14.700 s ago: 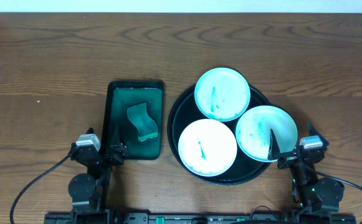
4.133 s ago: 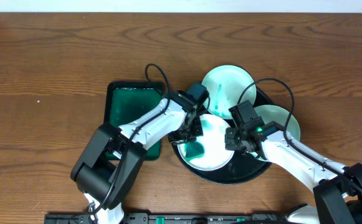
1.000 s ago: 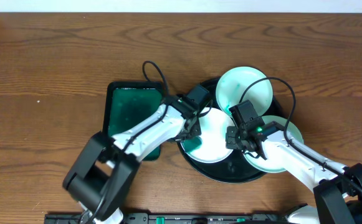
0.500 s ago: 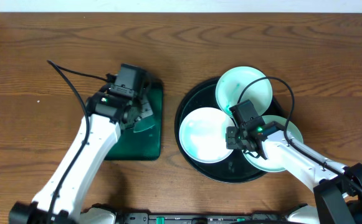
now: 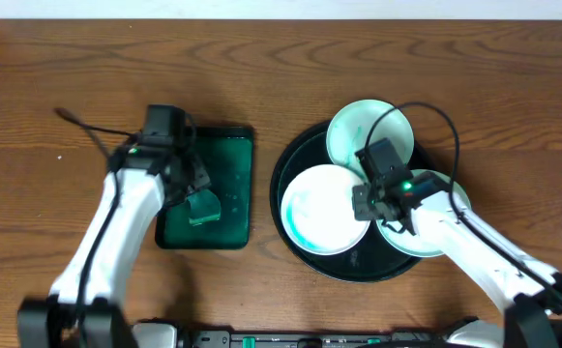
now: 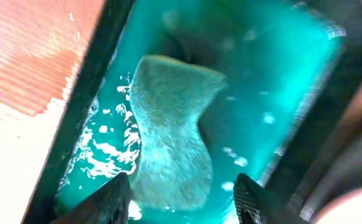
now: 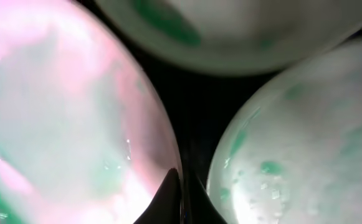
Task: Clean dirty plates on tray and stack at the side
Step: 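Return the sponge to the green tray and release with left gripper, then lift the cleaned white plate with right gripper and move it right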
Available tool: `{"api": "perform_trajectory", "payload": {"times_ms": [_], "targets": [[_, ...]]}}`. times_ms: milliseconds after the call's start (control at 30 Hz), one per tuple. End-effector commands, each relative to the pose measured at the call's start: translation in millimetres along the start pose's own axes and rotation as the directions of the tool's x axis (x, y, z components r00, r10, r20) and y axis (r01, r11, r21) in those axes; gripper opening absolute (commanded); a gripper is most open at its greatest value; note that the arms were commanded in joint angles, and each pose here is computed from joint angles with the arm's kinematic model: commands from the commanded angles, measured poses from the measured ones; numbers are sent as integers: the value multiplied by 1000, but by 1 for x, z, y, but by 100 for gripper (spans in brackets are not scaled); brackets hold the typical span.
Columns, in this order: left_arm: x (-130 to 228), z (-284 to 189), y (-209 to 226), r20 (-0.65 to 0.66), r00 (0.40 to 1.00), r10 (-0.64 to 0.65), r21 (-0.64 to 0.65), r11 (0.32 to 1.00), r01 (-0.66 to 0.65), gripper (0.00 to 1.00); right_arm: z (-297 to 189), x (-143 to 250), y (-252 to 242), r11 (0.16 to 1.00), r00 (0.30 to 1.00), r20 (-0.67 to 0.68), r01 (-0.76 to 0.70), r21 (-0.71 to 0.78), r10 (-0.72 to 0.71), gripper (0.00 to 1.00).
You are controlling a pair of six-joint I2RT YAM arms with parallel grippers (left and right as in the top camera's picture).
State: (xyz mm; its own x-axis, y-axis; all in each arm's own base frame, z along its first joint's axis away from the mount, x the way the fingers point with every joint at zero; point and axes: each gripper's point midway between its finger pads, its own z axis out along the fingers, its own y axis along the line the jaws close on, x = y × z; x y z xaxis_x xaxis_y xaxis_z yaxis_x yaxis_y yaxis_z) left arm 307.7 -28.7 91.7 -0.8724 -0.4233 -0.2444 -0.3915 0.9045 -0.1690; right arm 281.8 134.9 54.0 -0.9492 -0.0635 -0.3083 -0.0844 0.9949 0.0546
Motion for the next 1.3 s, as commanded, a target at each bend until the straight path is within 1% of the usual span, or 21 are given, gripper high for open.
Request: {"api": "perform_trajectory", "payload": {"times_ms": [0,67,133,200,367,400,433,500,600,767,833,867,1000,1267], "targets": [[-8,-43,-13,98,995,0,103,995,-10,66,-34,-35,-14,994,990,134,40,98,-53,1],[-9,-66,-14,159,987,-2,135,991,-20,71,-49,-47,-23,988,980,193,26,150,-55,1],[-11,-86,-16,218,976,-6,166,986,-31,75,-65,-56,-22,989,967,244,35,145,-69,1],[-11,-96,-16,249,969,-10,182,983,-37,77,-80,-63,-23,988,954,289,42,147,-83,1],[-11,-103,-16,268,963,-12,192,980,-41,79,-111,-72,-30,968,910,389,44,248,-141,1],[-11,-103,-16,268,963,-12,192,980,-41,79,-115,-73,-30,960,901,402,51,277,-164,1],[-11,-103,-17,268,963,-12,193,980,-41,79,-125,-74,-25,935,875,424,83,344,-234,1],[-11,-102,-16,268,963,-12,192,981,-41,80,-135,-75,-18,891,838,430,134,435,-336,1],[-11,-103,-16,268,963,-12,192,980,-41,80,-151,-74,-4,824,779,438,172,540,-449,1],[-11,-103,-16,268,963,-12,192,980,-42,80,-168,-66,36,740,661,434,287,608,-613,1],[-11,-103,-17,268,963,-12,193,980,-41,80,-175,-64,45,706,620,427,311,636,-658,1],[-11,-103,-17,268,963,-12,193,980,-41,80,-182,-63,49,676,594,419,310,668,-687,1],[-11,-103,-16,268,963,-12,192,980,-41,80,-199,-62,52,601,548,391,278,749,-740,1],[-11,-103,-16,268,963,-12,192,980,-41,80,-204,-56,60,509,490,316,334,793,-813,1]]}}
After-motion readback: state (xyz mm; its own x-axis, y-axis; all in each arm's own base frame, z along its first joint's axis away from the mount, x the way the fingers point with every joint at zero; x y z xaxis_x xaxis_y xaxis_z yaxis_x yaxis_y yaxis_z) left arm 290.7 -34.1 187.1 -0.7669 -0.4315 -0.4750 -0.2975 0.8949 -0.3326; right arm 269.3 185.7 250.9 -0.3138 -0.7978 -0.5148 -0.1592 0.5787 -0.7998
